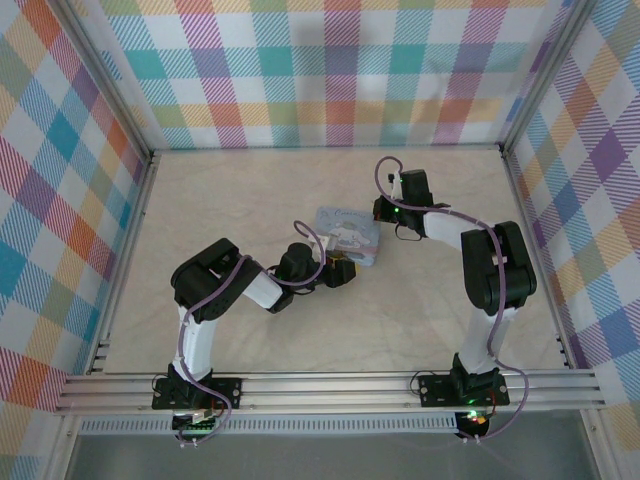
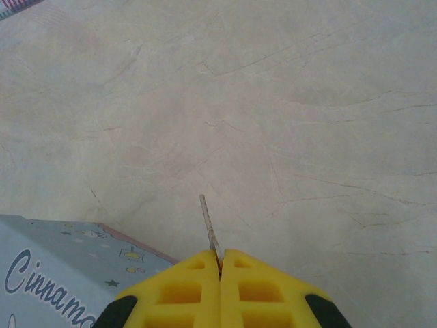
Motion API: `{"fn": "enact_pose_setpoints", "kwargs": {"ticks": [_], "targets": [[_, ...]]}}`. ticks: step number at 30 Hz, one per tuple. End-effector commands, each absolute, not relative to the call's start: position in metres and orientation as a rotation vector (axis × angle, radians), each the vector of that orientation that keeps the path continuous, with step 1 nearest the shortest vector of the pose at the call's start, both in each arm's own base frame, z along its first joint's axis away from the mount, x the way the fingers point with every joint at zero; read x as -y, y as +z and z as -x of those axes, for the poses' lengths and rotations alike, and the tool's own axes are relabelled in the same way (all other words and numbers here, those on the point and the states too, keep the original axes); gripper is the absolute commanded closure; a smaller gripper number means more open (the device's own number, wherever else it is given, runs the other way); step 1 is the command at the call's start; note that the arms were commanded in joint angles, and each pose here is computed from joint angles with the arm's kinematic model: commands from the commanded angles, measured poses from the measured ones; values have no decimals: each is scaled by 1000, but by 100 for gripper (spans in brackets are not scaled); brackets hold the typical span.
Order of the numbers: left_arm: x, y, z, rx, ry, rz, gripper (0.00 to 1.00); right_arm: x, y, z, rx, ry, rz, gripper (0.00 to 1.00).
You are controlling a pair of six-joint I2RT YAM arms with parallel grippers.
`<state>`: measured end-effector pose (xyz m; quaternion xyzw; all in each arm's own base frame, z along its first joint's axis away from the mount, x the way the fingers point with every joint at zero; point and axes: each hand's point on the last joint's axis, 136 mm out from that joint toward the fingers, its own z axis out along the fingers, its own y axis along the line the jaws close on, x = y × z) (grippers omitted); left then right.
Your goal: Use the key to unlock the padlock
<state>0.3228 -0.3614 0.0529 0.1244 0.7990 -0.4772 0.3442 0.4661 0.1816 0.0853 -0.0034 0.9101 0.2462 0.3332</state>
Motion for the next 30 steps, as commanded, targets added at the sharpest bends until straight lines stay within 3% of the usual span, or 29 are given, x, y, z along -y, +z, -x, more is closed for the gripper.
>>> {"fn": "enact_pose_setpoints", "kwargs": {"ticks": [1,16,30], "targets": [[359,51,-333,-2081,-1232,-294,51,-193,75,-440,-2474,687,39,100],[357,48,-332,-2093,-1234,-287,50,-160,117,-453,-2389,628,-39,100],[356,45,-332,-2104,-1238,-281,50,-137,90,-433,-2424,601,-140,100]]}}
